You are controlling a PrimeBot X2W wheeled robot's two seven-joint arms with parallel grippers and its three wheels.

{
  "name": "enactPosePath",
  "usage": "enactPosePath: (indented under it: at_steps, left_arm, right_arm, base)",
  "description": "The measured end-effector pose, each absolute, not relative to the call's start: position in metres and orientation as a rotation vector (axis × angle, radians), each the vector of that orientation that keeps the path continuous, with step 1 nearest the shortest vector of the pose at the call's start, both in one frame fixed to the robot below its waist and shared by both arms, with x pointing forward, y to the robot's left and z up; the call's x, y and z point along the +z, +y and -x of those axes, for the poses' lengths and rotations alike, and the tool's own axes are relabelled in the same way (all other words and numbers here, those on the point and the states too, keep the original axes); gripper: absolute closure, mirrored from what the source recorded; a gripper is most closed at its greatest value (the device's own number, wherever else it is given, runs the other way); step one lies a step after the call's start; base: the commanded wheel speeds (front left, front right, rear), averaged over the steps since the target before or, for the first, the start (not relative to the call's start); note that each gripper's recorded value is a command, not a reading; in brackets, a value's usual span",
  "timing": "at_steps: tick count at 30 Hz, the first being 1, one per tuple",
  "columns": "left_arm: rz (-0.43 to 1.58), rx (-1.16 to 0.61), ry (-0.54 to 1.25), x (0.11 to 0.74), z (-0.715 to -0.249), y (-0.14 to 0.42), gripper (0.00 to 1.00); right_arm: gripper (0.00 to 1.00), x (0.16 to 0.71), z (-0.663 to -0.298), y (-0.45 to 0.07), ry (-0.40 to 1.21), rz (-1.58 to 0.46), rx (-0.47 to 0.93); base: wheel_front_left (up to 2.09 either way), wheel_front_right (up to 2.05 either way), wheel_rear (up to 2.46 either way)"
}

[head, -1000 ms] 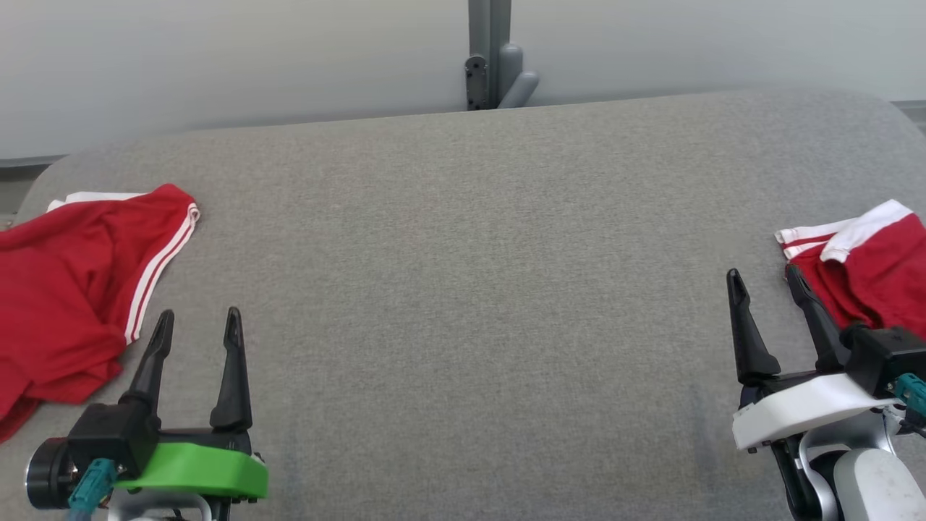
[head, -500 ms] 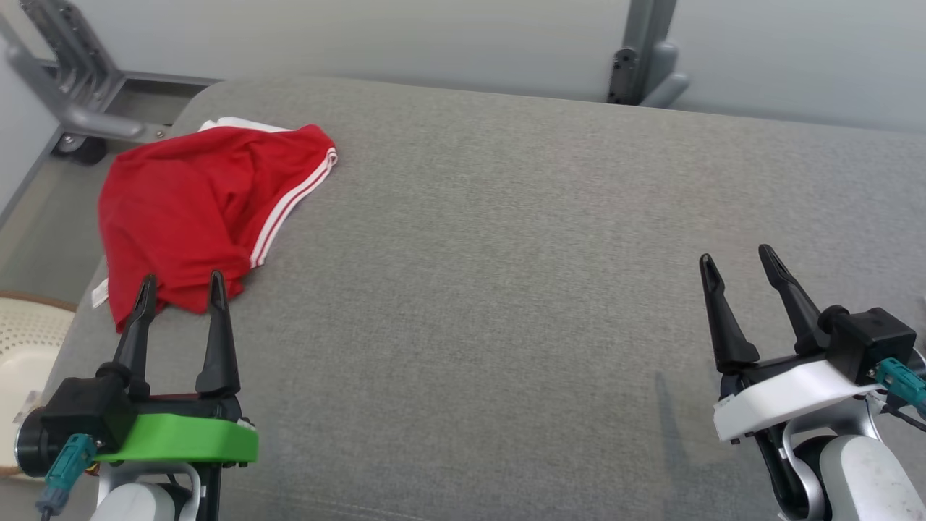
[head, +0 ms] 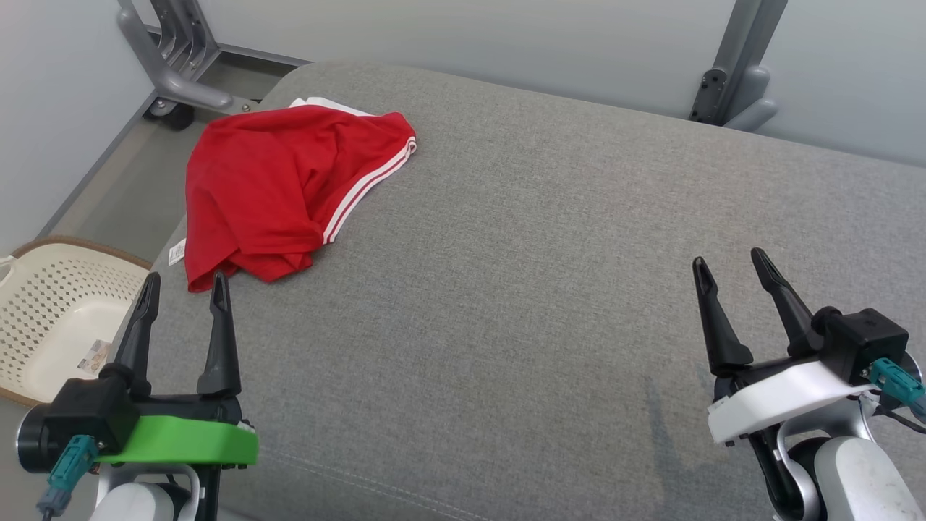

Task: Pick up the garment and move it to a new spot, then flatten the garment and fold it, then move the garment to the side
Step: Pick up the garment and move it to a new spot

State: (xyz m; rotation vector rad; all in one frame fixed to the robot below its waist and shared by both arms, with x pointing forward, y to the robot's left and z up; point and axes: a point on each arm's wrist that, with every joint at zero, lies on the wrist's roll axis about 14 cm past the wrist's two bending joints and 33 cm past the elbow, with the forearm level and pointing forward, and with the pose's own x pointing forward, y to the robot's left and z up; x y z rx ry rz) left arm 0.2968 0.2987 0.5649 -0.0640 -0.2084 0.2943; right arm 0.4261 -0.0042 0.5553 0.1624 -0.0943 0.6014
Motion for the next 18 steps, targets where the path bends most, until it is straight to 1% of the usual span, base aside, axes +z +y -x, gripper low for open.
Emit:
enactPosePath:
  at_steps: [11,14,18]
  left_arm:
    - [0.049,0.313,-0.23,0.572,-0.302,0.303,0.0]
    - [0.051,0.317,-0.253,0.579,-0.312,0.306,0.0]
    - [0.061,0.298,-0.273,0.585,-0.337,0.309,0.0]
  right_arm:
    - [0.0,0.55,-0.431,-0.003,-0.078,-0.167,0.604]
    - [0.0,0.553,-0.437,-0.002,-0.088,-0.161,0.609]
    - [0.0,0.553,-0.448,-0.005,-0.089,-0.146,0.605]
  base:
    - [0.0,0.0,0.0]
    - [0.0,0.0,0.0]
    - [0.0,0.0,0.0]
